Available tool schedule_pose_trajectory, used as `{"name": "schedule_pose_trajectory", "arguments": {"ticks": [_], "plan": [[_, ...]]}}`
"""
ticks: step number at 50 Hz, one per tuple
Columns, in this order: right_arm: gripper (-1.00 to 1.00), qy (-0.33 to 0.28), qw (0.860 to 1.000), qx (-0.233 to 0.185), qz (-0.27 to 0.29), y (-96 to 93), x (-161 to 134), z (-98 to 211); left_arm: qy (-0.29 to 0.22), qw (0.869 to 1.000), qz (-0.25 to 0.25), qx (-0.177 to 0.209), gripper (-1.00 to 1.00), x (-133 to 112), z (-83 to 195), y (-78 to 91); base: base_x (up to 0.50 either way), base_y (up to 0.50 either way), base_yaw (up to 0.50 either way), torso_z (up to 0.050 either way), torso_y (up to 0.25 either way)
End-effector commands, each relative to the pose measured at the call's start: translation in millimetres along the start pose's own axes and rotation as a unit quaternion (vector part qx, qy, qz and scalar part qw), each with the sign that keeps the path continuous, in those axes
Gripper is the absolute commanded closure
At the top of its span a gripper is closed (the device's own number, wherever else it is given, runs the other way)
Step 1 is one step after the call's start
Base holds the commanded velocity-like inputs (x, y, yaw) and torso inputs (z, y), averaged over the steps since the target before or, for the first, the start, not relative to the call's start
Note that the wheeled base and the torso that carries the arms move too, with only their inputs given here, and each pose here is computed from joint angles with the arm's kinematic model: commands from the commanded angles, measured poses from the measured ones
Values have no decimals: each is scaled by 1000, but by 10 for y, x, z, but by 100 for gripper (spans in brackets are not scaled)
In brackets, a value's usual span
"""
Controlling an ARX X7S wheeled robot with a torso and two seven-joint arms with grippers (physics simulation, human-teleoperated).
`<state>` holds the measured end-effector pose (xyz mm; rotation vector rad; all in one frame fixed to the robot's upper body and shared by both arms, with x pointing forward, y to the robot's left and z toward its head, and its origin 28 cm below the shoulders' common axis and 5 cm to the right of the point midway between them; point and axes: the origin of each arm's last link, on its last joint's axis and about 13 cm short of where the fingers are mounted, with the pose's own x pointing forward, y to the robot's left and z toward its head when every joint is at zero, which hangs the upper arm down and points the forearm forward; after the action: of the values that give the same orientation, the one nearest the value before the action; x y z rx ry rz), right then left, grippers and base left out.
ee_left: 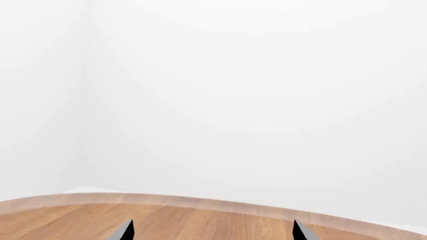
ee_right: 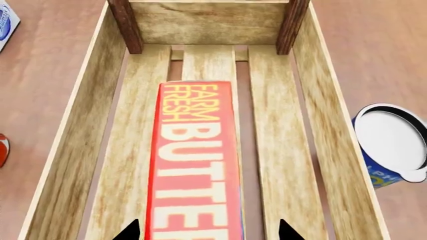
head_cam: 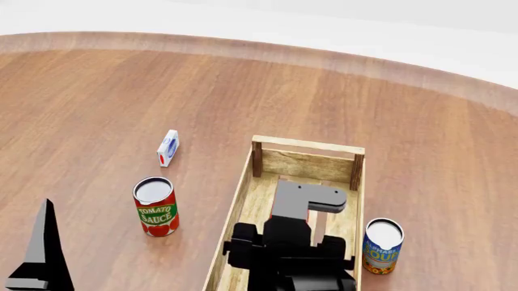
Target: Pick up the butter and put it in the tray.
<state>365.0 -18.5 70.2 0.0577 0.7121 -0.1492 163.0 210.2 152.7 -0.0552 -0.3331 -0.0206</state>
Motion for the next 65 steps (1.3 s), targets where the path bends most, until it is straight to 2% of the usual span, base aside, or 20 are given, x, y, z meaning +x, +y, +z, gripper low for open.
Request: {"name": "schedule_pose_trajectory", "arguments": {"ticks": [1, 12, 21, 29, 34, 36, 37, 39, 40, 44, 45, 53, 55, 58, 59, 62, 63, 64, 65], "plan": [[-100, -6, 1000, -6, 3, 16, -16, 36, 0, 1000, -1, 0, -100, 4, -10, -2, 0, 0, 0, 0, 0], [-100, -34, 999, -4, 14, 25, -155, 179, -1, 1000, -2, -1, -100, -4, 12, -8, 0, 0, 0, 0, 0], [-100, -57, 998, -11, 25, -9, -371, 233, -2, 1000, -2, -2, -100, -6, 23, -6, 0, 0, 0, 0, 0], [-100, -88, 995, 0, 38, -70, -643, 328, -3, 1000, -2, -2, -100, -10, 27, -5, 0, 0, 0, 0, 0], [-100, -112, 993, -11, 42, -81, -793, 340, -3, 1000, -3, -2, -100, -17, 34, -10, 0, 0, 0, 0, 0], [-100, -130, 990, -20, 40, -99, -856, 339, -4, 1000, -3, -4, -100, -17, 43, -6, 0, 0, 0, 0, 0], [-100, -155, 986, -42, 31, -113, -918, 343, -4, 1000, -2, -4, -100, -18, 44, -5, 0, 0, 0, 0, 0], [-100, -156, 986, -27, 47, -123, -980, 338, -5, 1000, -3, -4, -100, -16, 47, -6, 0, 0, 0, 0, 0], [-100, -176, 982, -46, 40, -135, -1008, 339, -4, 1000, -3, -4, -100, -14, 37, -6, 0, 0, 0, 0, 0], [-100, -216, 974, -56, 43, -195, -1136, 319, -4, 1000, -4, -4, -100, -17, 36, -11, 0, 0, 0, 0, 0], [-100, -237, 967, -81, 40, -221, -1165, 295, -4, 1000, -4, -4, -100, -17, 33, -10, 0, 0, 0, 0, 0], [-100, -265, 958, -105, 28, -328, -1184, 72, -3, 1000, -5, -3, -100, -20, 28, -9, 0, 0, 0, 0, 0], [-100, -276, 953, -121, 27, -361, -1175, -27, -3, 1000, -5, -3, -100, -20, 39, -11, 0, 0, 0, 0, 0], [-100, -287, 950, -121, 27, -399, -1177, -120, -3, 1000, -6, -3, -100, -24, 40, -13, 0, 0, 0, 0, 0], [-100, -299, 944, -137, 19, -421, -1171, -166, -3, 1000, -6, -2, -100, -25, 47, -13, 0, 0, 0, 0, 0], [-100, -312, 941, -133, 6, -463, -1166, -246, -3, 1000, -5, -2, -100, -25, 46, -11, 0, 0, 0, 0, 0], [-100, -332, 931, -148, -6, -492, -1166, -296, -2, 1000, -6, -1, -100, -26, 42, -17, 0, 0, 0, 0, 0], [-100, -337, 931, -140, -7, -503, -1171, -314, -2, 1000, -7, -1, -100, -27, 37, -21, 0, 0, 0, 0, 0], [-100, -339, 929, -150, 0, -511, -1178, -349, -1, 1000, -8, -1, -100, -28, 35, -25, 0, 0, 0, 0, 0]]}}
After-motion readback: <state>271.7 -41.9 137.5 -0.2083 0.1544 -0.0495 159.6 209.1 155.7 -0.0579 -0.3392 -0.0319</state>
